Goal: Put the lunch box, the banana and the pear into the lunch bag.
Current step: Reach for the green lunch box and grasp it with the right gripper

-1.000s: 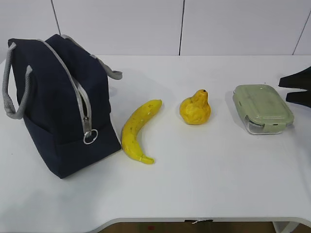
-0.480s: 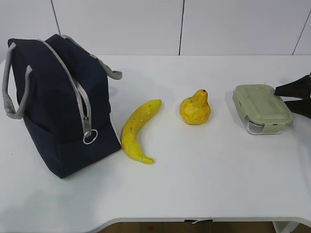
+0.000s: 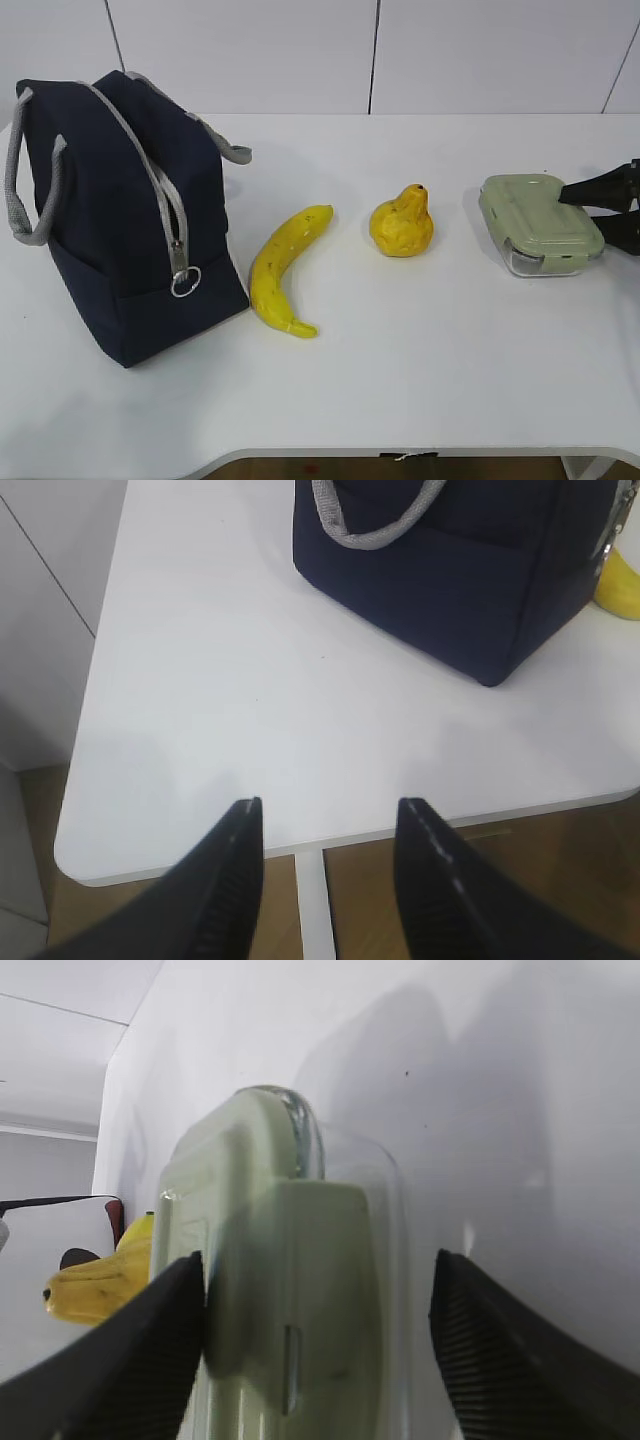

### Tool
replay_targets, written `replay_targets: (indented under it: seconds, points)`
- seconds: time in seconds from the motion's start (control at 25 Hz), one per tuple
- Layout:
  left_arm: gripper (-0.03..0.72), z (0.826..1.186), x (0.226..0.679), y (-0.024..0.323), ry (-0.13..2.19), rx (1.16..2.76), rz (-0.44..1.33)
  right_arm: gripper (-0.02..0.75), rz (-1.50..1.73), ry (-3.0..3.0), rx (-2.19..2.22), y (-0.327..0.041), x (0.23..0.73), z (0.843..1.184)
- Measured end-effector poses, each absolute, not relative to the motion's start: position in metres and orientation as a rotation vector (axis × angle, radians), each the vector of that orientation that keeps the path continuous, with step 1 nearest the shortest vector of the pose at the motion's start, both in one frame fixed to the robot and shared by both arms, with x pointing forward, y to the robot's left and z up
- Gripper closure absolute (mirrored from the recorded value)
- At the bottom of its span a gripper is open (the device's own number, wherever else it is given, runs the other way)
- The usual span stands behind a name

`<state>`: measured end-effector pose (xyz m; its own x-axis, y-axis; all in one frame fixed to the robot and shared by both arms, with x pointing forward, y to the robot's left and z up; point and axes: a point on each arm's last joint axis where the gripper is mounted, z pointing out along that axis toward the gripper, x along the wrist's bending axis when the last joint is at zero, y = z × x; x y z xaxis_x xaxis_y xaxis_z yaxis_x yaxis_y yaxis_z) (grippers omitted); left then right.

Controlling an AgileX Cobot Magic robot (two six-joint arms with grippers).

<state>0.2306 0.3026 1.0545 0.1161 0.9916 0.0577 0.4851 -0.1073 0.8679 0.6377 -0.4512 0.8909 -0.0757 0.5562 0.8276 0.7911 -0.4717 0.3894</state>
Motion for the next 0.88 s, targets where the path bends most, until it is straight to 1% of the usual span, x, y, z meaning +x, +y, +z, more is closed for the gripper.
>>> replay_targets:
  seconds: [0.88]
  points:
    - [0.361, 1.0545, 0.2306, 0.3026, 1.453, 1.69, 0.91, 0.19, -1.569, -1.468, -1.974, -0.4512, 0.6377, 0.8909]
